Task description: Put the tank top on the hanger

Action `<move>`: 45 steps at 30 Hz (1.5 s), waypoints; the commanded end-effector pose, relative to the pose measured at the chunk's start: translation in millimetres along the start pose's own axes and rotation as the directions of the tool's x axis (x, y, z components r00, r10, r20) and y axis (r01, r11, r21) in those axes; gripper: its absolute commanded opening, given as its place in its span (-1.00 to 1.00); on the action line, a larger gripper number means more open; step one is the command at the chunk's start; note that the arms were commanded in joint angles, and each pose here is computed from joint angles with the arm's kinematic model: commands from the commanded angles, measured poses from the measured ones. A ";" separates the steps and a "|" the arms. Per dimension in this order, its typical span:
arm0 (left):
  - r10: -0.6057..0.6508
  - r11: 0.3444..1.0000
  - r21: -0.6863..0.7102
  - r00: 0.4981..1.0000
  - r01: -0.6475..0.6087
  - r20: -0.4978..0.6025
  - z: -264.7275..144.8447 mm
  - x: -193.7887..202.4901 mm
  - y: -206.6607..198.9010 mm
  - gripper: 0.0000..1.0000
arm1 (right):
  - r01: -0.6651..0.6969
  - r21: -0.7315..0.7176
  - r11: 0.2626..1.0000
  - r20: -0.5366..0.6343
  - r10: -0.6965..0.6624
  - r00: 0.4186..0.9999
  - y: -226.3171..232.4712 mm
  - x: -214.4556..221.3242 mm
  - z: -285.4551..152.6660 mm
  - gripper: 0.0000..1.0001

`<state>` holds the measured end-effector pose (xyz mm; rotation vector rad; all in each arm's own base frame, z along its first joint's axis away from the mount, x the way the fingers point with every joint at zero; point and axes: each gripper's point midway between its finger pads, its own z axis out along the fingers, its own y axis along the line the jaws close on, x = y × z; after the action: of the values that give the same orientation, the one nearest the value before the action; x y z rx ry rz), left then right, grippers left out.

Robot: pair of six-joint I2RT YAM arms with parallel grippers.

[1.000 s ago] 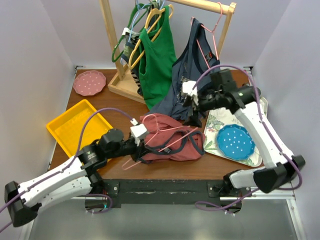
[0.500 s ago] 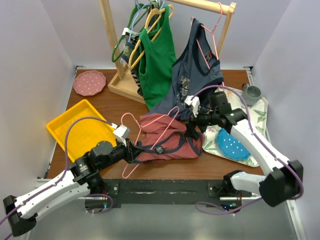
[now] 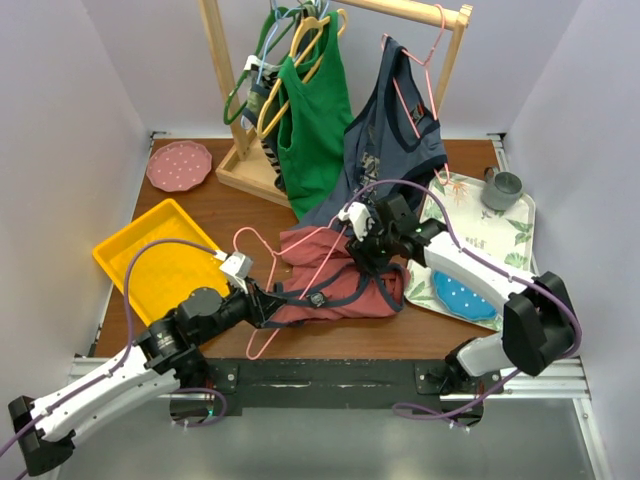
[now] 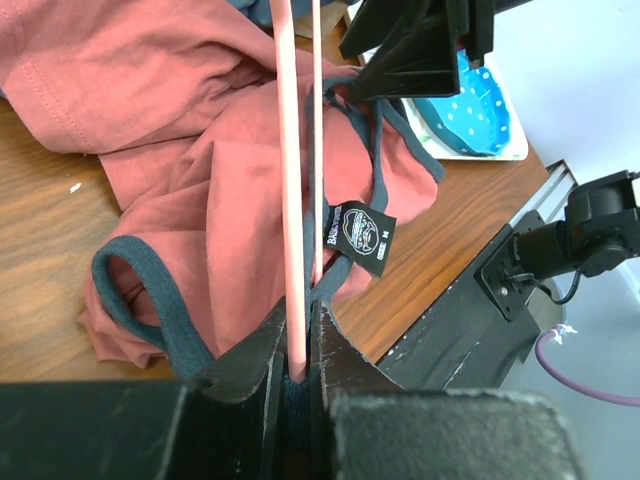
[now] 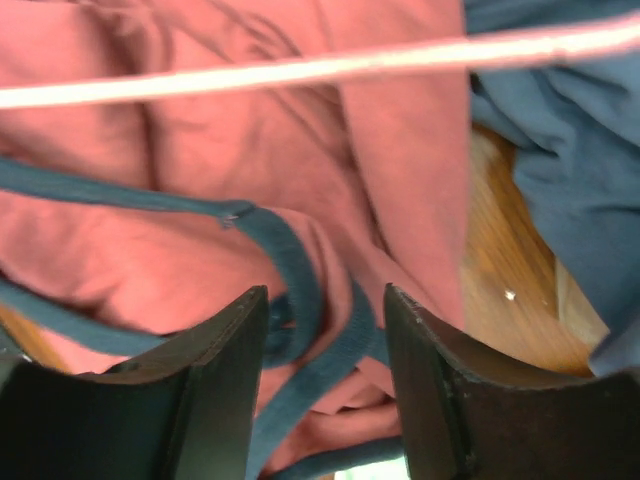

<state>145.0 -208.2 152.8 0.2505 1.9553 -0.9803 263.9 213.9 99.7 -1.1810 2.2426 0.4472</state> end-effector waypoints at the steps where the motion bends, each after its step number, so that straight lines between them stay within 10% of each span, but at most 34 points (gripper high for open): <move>1: -0.024 1.000 0.021 0.997 0.022 0.073 1.1 -15.6 -5.8 -1.00 | 0.024 0.069 0.997 0.017 -0.025 1.000 -11.1 -10.9 -2.9 -0.13; 8: 0.028 0.998 0.055 0.999 -0.031 0.042 -0.8 -10.2 -10.4 -1.00 | 0.028 0.098 0.995 0.024 -0.030 0.999 -15.0 -25.4 -22.6 -0.99; 29: 0.119 0.983 0.130 0.991 -0.125 0.053 -15.8 -29.8 -33.4 -1.00 | -0.092 0.403 0.911 0.214 0.003 0.977 -91.0 -114.0 -116.6 -1.00; 45: 0.282 0.959 0.080 0.950 -0.273 -0.137 3.7 -23.1 -29.0 -1.00 | -0.014 0.317 0.948 0.236 -0.064 0.970 -77.2 -132.5 -129.7 -1.00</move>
<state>143.2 -223.3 176.9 0.5679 1.9655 -0.8859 341.4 184.3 252.4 -0.8953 2.0799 0.1716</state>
